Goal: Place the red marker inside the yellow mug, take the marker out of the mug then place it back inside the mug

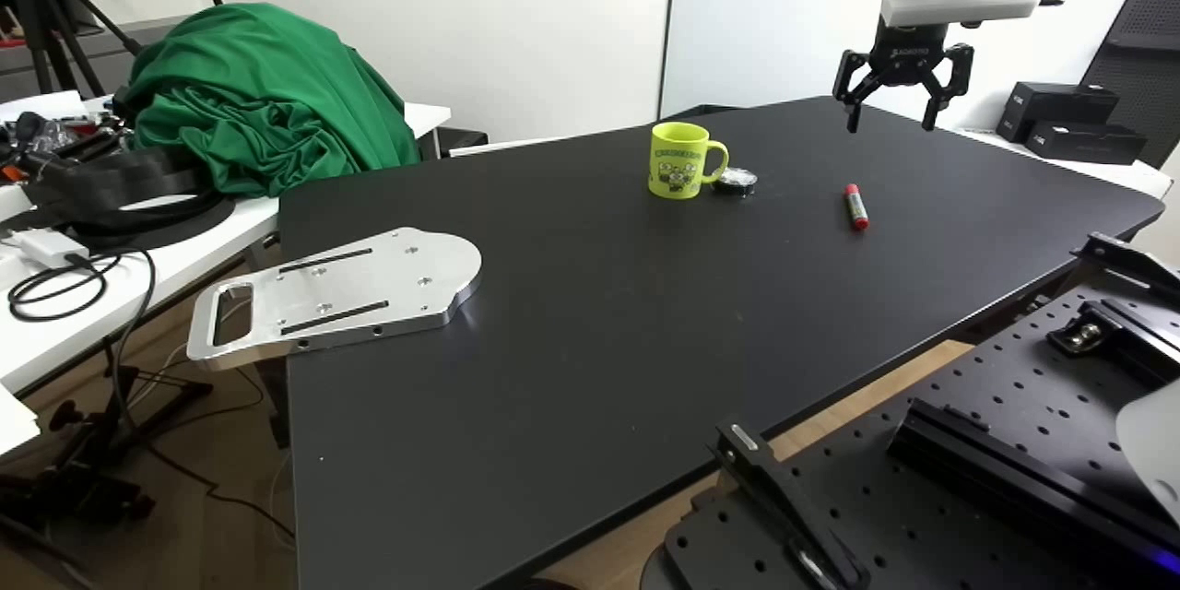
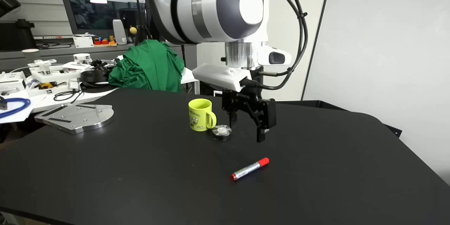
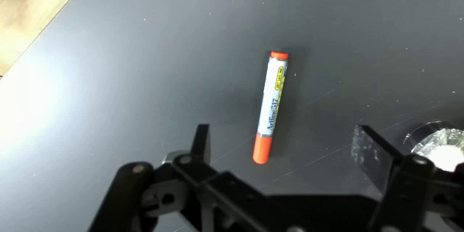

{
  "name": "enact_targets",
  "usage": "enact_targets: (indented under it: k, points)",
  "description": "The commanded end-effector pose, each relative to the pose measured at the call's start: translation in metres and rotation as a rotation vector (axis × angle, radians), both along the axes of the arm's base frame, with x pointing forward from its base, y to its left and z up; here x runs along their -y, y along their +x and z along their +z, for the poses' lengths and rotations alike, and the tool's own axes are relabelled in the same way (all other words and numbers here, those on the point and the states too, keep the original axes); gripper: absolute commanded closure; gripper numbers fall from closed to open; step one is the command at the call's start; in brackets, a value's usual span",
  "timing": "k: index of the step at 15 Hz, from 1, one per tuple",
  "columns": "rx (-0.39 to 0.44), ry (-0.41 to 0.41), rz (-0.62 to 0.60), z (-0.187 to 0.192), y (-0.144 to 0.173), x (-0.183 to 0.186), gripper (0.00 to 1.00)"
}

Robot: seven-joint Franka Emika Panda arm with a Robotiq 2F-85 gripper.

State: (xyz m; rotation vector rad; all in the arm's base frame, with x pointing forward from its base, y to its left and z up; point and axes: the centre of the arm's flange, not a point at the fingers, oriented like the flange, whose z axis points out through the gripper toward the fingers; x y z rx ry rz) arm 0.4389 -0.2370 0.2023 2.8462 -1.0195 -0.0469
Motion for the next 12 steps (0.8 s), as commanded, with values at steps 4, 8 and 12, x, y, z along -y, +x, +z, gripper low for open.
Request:
enact_targets:
  k: [4,8,12]
  points:
    - [0.000,0.000,0.000,0.000,0.000,0.000,0.00]
    - [0.028,0.026,-0.032,-0.020,0.003,0.006,0.00]
    - [0.064,0.085,-0.107,-0.040,0.005,0.008,0.00]
